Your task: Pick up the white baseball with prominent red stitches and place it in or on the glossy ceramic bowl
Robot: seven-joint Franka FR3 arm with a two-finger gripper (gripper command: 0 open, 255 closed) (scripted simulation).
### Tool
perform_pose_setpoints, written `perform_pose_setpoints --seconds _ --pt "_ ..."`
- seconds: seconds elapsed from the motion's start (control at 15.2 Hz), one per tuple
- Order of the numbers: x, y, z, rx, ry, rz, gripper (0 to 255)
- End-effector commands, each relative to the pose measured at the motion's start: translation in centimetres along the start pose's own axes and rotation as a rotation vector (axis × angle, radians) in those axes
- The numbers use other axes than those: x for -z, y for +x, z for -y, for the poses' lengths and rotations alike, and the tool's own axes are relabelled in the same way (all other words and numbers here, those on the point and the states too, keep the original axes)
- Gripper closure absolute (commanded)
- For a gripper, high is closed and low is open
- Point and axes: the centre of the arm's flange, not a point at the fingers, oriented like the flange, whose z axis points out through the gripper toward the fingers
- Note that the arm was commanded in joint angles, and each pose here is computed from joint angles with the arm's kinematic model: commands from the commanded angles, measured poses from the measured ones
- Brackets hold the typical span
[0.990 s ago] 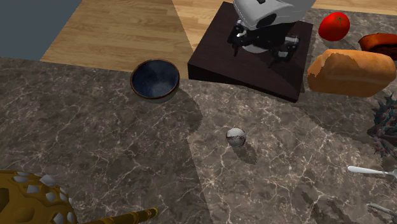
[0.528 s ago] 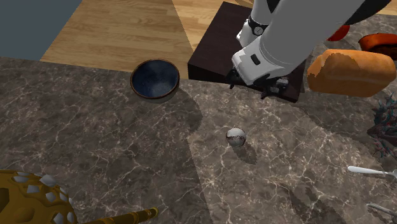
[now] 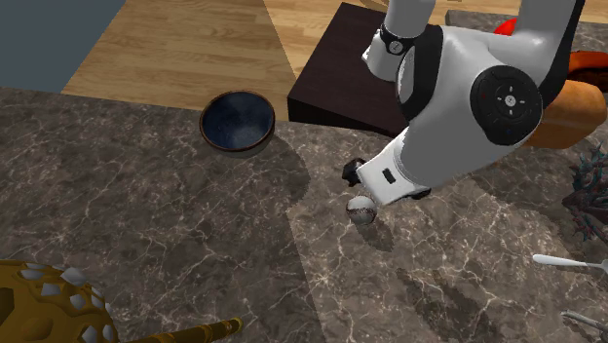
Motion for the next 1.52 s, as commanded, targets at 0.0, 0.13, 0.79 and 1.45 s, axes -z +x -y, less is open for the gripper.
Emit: perform_pose_setpoints --seconds 0.0,0.13,0.79,1.45 --pt "-1.9 1.6 0.8 0.016 -0.011 -0.001 0" --pt "-3.8 3.3 1.7 0.031 -0.022 -0.002 0" --pt "-8.8 4.2 2.0 0.039 -0.028 -0.002 0" --pt "-8.7 4.2 2.0 0.039 -0.028 -0.002 255"
